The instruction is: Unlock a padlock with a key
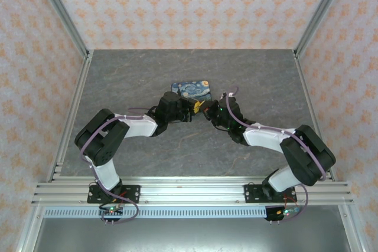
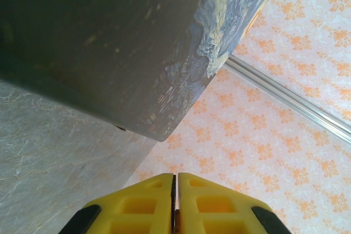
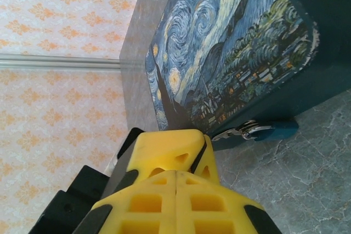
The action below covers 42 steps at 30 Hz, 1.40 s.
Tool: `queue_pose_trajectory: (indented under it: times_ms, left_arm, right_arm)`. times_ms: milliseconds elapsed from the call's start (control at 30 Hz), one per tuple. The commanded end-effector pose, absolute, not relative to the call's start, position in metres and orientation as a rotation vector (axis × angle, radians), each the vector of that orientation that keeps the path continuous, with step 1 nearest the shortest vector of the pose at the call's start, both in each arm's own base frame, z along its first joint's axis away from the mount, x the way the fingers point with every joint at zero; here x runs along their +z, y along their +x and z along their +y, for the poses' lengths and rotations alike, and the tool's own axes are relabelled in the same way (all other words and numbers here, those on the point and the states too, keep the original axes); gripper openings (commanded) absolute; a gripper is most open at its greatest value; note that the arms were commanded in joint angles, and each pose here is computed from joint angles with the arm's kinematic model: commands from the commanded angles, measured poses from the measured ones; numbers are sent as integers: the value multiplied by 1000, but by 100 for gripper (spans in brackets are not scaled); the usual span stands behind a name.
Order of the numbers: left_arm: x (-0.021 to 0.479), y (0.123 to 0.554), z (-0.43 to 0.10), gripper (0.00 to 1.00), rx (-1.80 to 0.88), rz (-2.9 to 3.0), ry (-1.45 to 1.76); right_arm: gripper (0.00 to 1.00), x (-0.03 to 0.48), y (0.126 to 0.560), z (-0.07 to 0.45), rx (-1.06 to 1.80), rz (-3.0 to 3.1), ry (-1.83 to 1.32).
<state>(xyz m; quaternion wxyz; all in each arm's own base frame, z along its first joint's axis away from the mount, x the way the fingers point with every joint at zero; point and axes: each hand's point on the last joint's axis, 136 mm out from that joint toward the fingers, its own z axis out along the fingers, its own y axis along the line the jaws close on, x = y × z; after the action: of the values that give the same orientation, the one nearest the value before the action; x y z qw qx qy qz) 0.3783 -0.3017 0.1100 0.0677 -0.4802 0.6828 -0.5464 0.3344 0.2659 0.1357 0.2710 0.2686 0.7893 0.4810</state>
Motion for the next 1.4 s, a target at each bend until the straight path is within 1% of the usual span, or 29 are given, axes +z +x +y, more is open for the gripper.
queue_pose_trajectory:
  times_ms: [0, 100, 333, 567, 600, 633, 700, 733, 800, 867, 967, 1100, 1300, 1367]
  left_arm:
    - [92, 371, -303, 5, -1622, 2098, -1483]
    - [89, 371, -302, 0, -1613, 2099, -1487]
    - [98, 371, -290, 0, -1536, 2107, -1409]
    - [125, 377, -274, 0, -1389, 2136, -1183]
    - [129, 378, -271, 0, -1357, 2143, -1135]
    - [133, 378, -268, 0, -1311, 2159, -1069]
    - [144, 379, -265, 0, -1229, 2185, -910]
    - [150, 379, -264, 0, -1185, 2200, -817]
    - [163, 379, -264, 0, -1134, 2194, -632]
    - [172, 376, -264, 0, -1097, 2182, -493]
    - [179, 373, -270, 0, -1129, 2166, -401]
    - [166, 363, -281, 0, -1128, 2281, -358]
    - [117, 321, -290, 0, -886, 2528, -113]
    - [95, 306, -288, 0, -765, 2595, -38]
  right_arm:
    - [0, 143, 334, 260, 1286, 2094, 721]
    - [0, 146, 335, 258, 1281, 2087, 717]
    - [0, 152, 331, 247, 1244, 2072, 720]
    - [0, 143, 325, 241, 1215, 2089, 729]
    - [3, 142, 324, 240, 1213, 2091, 729]
    - [8, 141, 323, 240, 1208, 2095, 729]
    - [26, 138, 321, 239, 1202, 2105, 725]
    - [32, 137, 320, 239, 1201, 2110, 718]
    - [40, 135, 317, 239, 1205, 2120, 702]
    - [46, 139, 315, 244, 1229, 2122, 651]
    - [49, 147, 313, 252, 1286, 2109, 575]
    - [49, 147, 309, 250, 1258, 2128, 548]
    - [49, 129, 296, 227, 1105, 2200, 579]
    - [49, 124, 292, 218, 1057, 2216, 590]
